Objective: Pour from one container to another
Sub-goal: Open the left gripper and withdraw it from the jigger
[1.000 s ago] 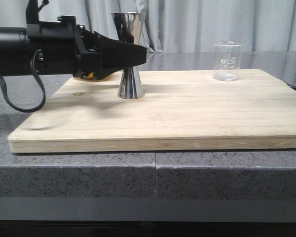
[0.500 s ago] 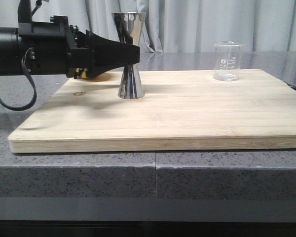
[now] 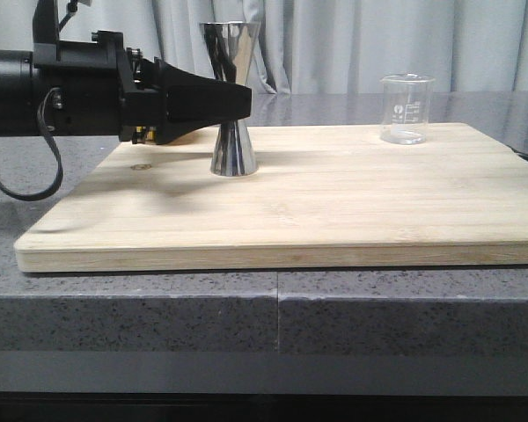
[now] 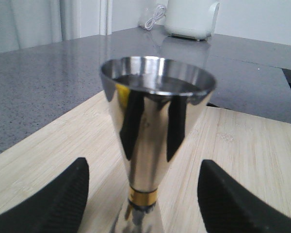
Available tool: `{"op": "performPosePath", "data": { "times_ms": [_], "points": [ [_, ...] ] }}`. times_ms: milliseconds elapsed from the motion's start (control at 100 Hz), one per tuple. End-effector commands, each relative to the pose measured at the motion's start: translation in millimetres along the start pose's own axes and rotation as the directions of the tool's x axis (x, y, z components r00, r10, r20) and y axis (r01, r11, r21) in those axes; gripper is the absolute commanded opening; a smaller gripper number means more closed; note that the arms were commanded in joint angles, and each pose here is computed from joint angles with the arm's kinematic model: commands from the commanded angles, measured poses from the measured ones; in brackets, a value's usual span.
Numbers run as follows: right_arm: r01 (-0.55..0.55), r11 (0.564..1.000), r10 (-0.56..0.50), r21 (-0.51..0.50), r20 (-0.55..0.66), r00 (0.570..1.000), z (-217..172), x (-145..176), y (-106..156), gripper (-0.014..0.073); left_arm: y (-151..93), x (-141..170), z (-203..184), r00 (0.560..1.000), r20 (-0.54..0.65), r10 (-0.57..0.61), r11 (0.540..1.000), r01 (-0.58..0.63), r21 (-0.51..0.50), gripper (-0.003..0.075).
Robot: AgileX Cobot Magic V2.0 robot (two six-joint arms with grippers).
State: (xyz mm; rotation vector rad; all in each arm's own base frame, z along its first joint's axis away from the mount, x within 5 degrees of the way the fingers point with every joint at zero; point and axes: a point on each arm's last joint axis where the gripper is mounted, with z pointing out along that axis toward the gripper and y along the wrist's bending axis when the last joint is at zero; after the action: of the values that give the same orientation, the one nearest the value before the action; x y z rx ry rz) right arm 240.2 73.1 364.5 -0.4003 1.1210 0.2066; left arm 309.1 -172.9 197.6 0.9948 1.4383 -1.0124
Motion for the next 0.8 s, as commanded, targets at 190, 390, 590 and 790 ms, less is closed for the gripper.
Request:
{"op": "performPosePath", "data": {
  "times_ms": [190, 390, 590, 790],
  "points": [
    [-0.002, 1.000, 0.001, 0.010, 0.123, 0.992, -1.1, -22.3, -2.0, 0.0495, -3.6, -34.8, -13.4, 0.979, 0.203, 0.027, 0.996, -0.045, 0.081, 0.0452],
    [-0.002, 1.000, 0.001, 0.010, 0.119, 0.993, -1.1, -22.0, -2.1, 0.0495, -2.8, -36.6, -21.3, 0.985, 0.171, 0.014, 0.994, -0.031, 0.102, 0.0452],
    [-0.002, 1.000, 0.001, 0.011, 0.118, 0.993, -1.1, -21.9, -2.1, 0.0495, -8.1, -49.8, -27.2, 0.982, 0.180, 0.057, 0.991, -0.077, 0.106, 0.0452],
    [-0.002, 1.000, 0.001, 0.011, 0.118, 0.993, -1.1, -21.9, -2.1, 0.0495, -14.9, -61.8, -32.6, 0.981, 0.178, 0.080, 0.987, -0.102, 0.122, 0.0452]
  ]
}}
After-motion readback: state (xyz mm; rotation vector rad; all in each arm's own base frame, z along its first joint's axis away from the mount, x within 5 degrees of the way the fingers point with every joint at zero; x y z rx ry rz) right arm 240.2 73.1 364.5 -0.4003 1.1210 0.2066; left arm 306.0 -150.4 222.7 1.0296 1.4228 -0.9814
